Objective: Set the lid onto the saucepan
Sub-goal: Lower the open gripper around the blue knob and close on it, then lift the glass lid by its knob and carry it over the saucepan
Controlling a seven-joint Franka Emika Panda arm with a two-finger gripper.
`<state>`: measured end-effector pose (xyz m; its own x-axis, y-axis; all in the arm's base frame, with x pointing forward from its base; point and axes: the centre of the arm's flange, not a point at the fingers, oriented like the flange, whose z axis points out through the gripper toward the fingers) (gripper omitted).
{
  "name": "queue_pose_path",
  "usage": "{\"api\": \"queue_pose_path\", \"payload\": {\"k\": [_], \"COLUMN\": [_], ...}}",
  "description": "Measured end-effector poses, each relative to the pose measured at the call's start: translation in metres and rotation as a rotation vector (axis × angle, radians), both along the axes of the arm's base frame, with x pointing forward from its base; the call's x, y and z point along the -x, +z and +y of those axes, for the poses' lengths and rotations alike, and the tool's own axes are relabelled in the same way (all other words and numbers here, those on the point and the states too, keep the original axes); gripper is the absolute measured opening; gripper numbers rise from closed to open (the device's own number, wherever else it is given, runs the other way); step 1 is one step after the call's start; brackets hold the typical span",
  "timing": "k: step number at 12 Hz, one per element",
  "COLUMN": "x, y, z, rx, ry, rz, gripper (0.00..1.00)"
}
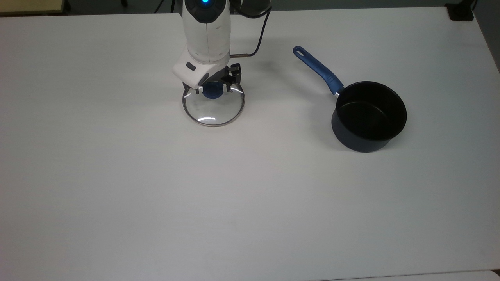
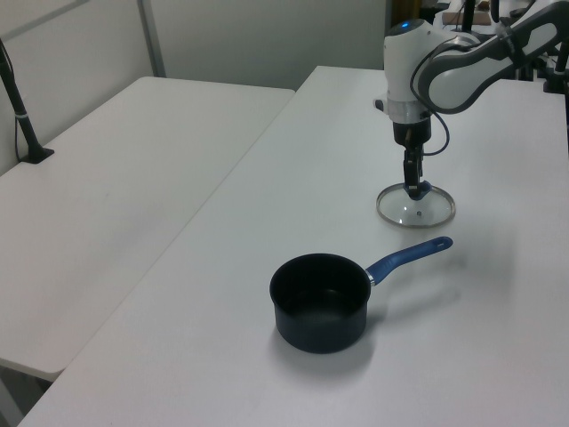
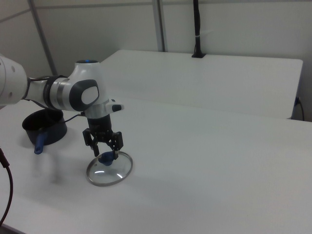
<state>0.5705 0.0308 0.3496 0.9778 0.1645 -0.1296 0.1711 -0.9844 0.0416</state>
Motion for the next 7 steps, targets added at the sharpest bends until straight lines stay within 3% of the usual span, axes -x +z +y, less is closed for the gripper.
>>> {"api": "queue_pose_path", "payload": {"k": [3,7], "x": [0.0007,0.0015], "y": [-0.0030,-0.0058], "z": [0.0030,0.0029], "rx": [-0.001,-0.001], "ry": [0.007,0.013], "rz": [0.006,0.012], "gripper": [0.74,0.73]}}
